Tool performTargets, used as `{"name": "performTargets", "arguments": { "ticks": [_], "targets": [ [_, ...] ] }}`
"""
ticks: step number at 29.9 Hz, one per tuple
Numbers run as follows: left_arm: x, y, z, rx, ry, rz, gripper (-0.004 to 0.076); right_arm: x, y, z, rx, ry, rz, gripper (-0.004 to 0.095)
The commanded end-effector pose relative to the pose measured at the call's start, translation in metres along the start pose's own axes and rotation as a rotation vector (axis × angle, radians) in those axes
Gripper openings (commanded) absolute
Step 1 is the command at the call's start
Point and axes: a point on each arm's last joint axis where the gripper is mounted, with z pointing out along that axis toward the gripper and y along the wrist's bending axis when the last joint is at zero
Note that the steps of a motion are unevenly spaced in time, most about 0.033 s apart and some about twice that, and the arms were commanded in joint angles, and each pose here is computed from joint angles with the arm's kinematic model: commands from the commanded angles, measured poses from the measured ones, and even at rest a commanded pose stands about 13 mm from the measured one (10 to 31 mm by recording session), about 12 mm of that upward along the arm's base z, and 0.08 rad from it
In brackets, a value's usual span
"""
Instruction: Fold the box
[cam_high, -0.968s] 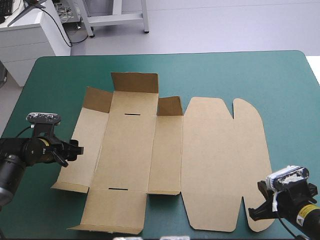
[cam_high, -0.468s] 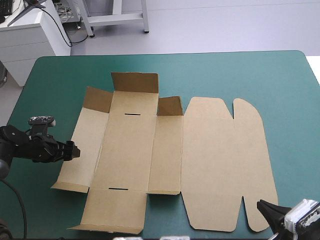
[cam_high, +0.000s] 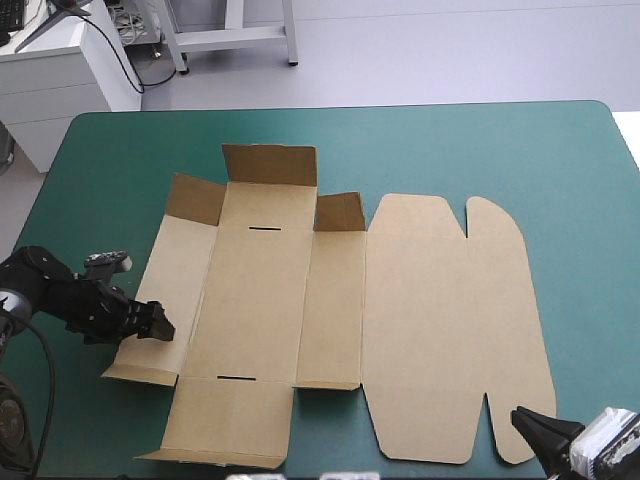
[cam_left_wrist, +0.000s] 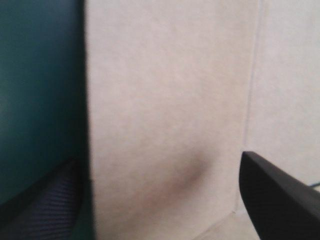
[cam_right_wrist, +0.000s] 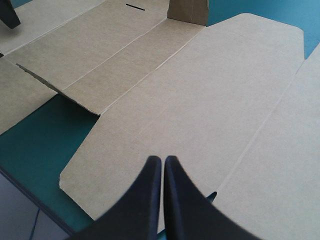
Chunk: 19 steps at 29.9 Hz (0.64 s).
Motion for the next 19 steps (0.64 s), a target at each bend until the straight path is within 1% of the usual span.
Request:
{"name": "performTargets", "arguments": {
  "ticks": [1,3,5,14,19],
  "targets": [
    [-0.001,-0.022,-0.008,0.158,0.024,0.024,0.0598,-0.010,0.001,-0.005,-0.001,-0.084,-0.009,0.0000],
    [0.002,-0.028,-0.007,0.207,0.071,0.031,0.0598,-0.010,0.001,-0.005,-0.001,-0.084,-0.009,0.0000],
    [0.002,-0.030,-0.006,0.205,0.080,-0.003,0.0598,-0.010,0.001,-0.005,-0.001,-0.084,-0.009,0.0000],
    [0.003,-0.038,0.001,0.314,0.051,-0.079,0.0598,-0.010,0.001,-0.005,-0.001,-0.084,-0.009,0.0000],
    [0.002,-0.041,0.000,0.347,0.032,-0.096,0.0598,-0.010,0.001,-0.005,-0.001,-0.084,-0.009,0.0000]
  ]
}}
